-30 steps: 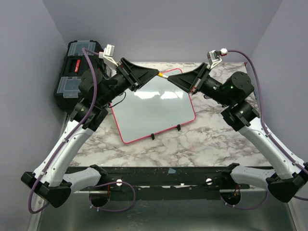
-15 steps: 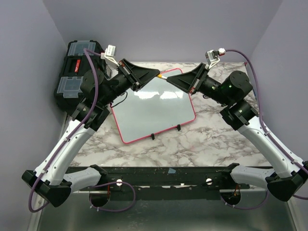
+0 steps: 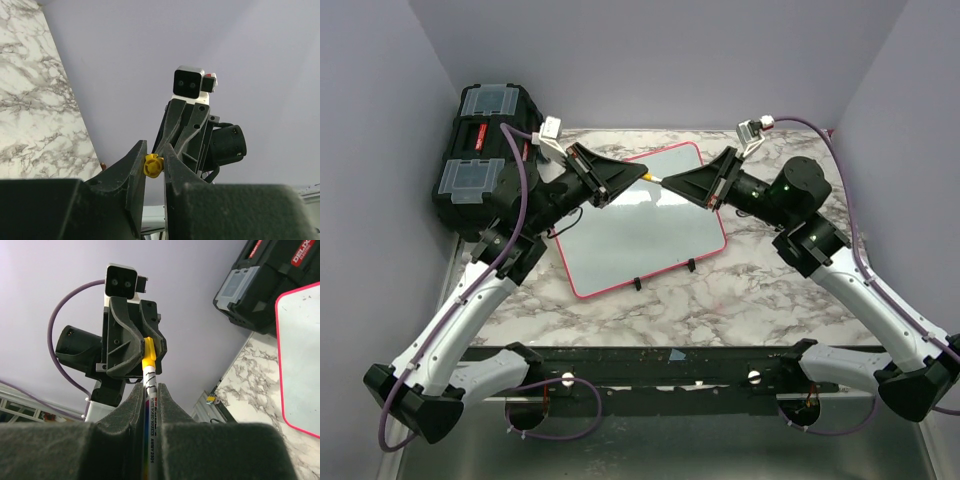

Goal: Write a sentence on the whiteboard
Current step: Open the pen cap from the whiteboard marker, then place the pen cap at the center of the board.

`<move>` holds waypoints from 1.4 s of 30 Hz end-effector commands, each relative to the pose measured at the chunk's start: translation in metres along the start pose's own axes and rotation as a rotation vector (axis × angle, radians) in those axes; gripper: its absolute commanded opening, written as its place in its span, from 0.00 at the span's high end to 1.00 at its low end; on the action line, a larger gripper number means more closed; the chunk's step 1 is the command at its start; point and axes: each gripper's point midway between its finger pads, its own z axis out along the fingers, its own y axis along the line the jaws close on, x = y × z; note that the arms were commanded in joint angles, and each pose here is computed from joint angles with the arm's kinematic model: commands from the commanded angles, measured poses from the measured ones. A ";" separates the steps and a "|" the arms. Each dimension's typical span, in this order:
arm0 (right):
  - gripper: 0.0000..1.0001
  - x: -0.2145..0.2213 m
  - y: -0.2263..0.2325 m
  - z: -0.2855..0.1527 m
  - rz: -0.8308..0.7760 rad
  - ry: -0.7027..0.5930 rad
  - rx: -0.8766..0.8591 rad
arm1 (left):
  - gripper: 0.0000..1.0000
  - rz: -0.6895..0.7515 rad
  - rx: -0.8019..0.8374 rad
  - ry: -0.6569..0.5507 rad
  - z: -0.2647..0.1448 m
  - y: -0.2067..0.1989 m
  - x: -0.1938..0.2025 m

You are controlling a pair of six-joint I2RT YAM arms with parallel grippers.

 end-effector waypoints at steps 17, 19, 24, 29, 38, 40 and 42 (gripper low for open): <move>0.99 0.009 -0.002 -0.032 -0.022 -0.021 0.047 | 1.00 0.004 -0.106 -0.285 -0.036 0.035 -0.063; 0.99 0.011 -0.005 -0.035 -0.021 -0.019 0.064 | 1.00 0.022 -0.124 -0.285 -0.039 0.039 -0.063; 0.99 0.008 -0.009 -0.041 -0.042 -0.037 0.116 | 1.00 0.088 -0.208 -0.233 -0.047 0.063 -0.049; 0.99 0.005 -0.016 -0.047 -0.077 -0.038 0.185 | 1.00 0.153 -0.293 -0.128 -0.058 0.108 -0.019; 0.99 -0.001 -0.033 -0.059 -0.110 -0.072 0.308 | 1.00 0.275 -0.444 0.121 -0.056 0.181 0.062; 0.99 -0.008 -0.037 -0.065 -0.120 -0.105 0.361 | 1.00 0.267 -0.474 0.152 -0.055 0.196 0.076; 0.99 -0.012 -0.043 -0.072 -0.123 -0.124 0.412 | 1.00 0.266 -0.490 0.181 -0.052 0.209 0.089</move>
